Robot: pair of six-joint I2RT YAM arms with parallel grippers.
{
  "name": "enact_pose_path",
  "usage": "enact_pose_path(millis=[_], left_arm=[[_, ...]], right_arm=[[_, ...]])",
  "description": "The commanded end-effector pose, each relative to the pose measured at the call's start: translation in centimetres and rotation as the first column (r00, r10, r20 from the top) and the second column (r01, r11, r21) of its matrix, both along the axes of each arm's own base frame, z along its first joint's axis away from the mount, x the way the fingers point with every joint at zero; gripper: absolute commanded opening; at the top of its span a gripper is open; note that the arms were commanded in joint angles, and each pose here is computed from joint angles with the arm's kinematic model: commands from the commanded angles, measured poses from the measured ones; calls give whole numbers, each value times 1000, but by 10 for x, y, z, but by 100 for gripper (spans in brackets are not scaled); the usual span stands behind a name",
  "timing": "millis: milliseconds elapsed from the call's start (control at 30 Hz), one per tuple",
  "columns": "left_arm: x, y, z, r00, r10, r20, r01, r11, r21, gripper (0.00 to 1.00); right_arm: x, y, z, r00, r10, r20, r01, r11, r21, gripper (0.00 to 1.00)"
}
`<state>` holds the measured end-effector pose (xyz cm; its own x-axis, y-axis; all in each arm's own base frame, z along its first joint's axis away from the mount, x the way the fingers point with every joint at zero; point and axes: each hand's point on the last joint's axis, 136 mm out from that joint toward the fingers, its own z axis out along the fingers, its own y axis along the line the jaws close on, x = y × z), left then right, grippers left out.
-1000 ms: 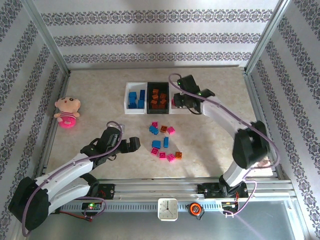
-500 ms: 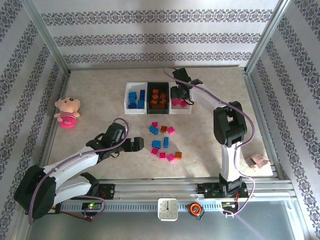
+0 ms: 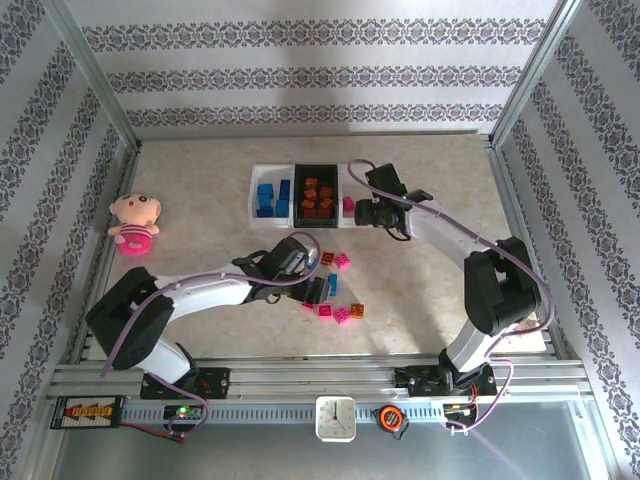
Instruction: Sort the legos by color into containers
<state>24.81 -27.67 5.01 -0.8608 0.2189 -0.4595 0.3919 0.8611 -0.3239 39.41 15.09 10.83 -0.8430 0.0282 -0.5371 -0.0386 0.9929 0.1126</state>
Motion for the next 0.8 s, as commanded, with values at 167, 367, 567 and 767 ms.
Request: enact_pose_path(millis=[167, 367, 567, 767], left_arm=[[8, -6, -15, 999, -16, 36, 12, 994, 111, 76], [5, 8, -23, 999, 20, 35, -25, 988, 153, 54], [9, 15, 1, 994, 59, 89, -68, 992, 106, 40], [58, 58, 69, 954, 206, 217, -211, 978, -3, 38]], right_arm=[[-14, -4, 15, 999, -16, 49, 13, 998, 63, 65], [-14, -5, 21, 998, -18, 62, 14, 997, 73, 64], [-16, -5, 22, 998, -20, 65, 15, 997, 79, 64], [-27, -5, 24, 998, -17, 68, 10, 995, 101, 64]])
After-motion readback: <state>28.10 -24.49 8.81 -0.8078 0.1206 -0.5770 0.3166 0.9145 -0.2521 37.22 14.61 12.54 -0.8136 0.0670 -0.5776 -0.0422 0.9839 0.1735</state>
